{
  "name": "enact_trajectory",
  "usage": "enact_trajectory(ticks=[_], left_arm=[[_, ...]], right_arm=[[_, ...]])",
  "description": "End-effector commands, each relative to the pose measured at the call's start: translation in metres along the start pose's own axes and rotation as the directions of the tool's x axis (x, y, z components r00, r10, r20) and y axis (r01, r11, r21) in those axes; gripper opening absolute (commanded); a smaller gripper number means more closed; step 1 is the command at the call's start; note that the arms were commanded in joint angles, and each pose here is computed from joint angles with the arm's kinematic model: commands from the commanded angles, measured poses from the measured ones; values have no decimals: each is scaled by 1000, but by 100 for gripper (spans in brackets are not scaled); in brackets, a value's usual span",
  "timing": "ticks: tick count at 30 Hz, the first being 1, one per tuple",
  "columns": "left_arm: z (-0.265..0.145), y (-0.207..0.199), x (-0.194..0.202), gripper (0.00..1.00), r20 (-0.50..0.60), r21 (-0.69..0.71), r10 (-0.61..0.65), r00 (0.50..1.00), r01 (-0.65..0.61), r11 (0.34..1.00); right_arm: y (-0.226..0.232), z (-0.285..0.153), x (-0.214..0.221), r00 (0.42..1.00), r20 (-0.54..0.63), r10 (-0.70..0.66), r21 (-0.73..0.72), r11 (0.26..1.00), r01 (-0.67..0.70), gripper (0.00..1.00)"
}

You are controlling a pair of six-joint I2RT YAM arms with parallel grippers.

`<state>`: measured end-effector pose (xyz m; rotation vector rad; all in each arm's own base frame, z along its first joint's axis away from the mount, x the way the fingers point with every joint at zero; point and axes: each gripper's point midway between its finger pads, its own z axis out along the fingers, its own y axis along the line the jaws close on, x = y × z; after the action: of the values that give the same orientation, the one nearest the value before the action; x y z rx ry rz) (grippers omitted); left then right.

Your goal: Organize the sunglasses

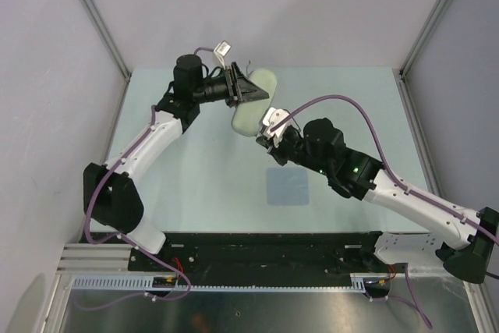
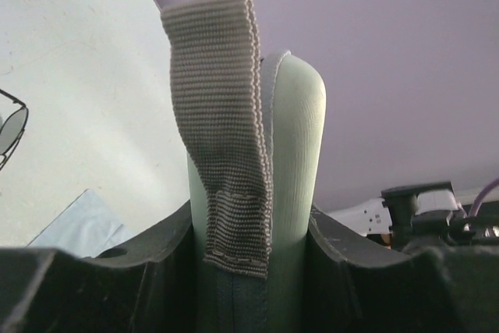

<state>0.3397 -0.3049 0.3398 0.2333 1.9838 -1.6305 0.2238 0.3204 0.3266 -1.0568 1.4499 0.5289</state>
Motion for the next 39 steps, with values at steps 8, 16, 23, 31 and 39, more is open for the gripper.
enact_trajectory(ticks=[8, 16, 23, 31, 39], left_arm=[[-13, -8, -49, 45, 329, -110, 69, 942, -34, 993], [-13, -7, -45, 44, 375, -150, 85, 923, -30, 988], [-13, -4, -43, 45, 385, -172, 102, 917, -38, 984], [-11, -7, -37, 45, 389, -191, 140, 911, -69, 979], [-12, -3, -35, 45, 393, -215, 162, 905, -81, 973]], right_arm=[[41, 28, -41, 959, 181, 217, -120, 973, -198, 0], [28, 41, -43, 936, 216, 277, -35, 960, -277, 0], [28, 51, -47, 914, 249, 321, -41, 946, -321, 0], [12, 55, -57, 877, 314, 363, 3, 924, -383, 0], [1, 58, -63, 839, 352, 416, 14, 893, -449, 0]])
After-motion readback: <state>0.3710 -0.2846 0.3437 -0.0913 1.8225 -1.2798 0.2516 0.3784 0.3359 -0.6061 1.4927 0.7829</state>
